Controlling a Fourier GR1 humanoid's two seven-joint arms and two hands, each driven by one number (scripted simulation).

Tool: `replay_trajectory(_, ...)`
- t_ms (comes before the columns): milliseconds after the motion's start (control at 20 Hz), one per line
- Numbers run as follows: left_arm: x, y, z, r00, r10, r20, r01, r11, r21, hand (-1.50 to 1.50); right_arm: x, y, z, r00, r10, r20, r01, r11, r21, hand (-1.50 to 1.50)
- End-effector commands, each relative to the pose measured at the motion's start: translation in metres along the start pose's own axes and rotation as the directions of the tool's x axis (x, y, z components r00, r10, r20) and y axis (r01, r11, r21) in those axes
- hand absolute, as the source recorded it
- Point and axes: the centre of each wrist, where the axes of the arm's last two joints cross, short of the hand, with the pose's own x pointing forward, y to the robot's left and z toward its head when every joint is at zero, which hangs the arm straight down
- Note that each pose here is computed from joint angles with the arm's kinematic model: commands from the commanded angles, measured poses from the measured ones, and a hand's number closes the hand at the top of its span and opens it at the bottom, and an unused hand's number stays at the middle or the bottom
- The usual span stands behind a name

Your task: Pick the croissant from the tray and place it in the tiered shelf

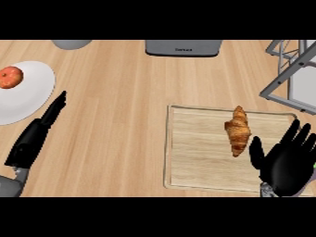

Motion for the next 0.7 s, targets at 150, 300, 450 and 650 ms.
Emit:
replay_trajectory(150, 0.005, -0.016, -0.013, 1.000, 0.021, 0.008, -0.020, 1.000, -0.017, 0.00, 0.083, -0.042, 0.021, 0.972, 0.185, -0.147, -0.188, 0.982, -0.008, -1.50)
replay_trajectory(300, 0.001, 0.002, -0.014, 1.000, 0.018, 0.001, -0.018, 1.000, -0.014, 0.00, 0.094, -0.041, 0.048, 0.964, 0.226, -0.143, -0.230, 0.973, -0.011, -1.50)
replay_trajectory(450, -0.002, -0.007, -0.019, 1.000, 0.013, 0.009, -0.013, 1.000, -0.015, 0.00, 0.104, -0.043, 0.043, 0.960, 0.243, -0.136, -0.245, 0.970, 0.001, -1.50)
replay_trajectory(650, 0.007, 0.009, -0.023, 1.000, 0.021, 0.007, -0.021, 1.000, -0.012, 0.00, 0.108, -0.037, 0.037, 0.962, 0.229, -0.150, -0.237, 0.971, -0.036, -1.50)
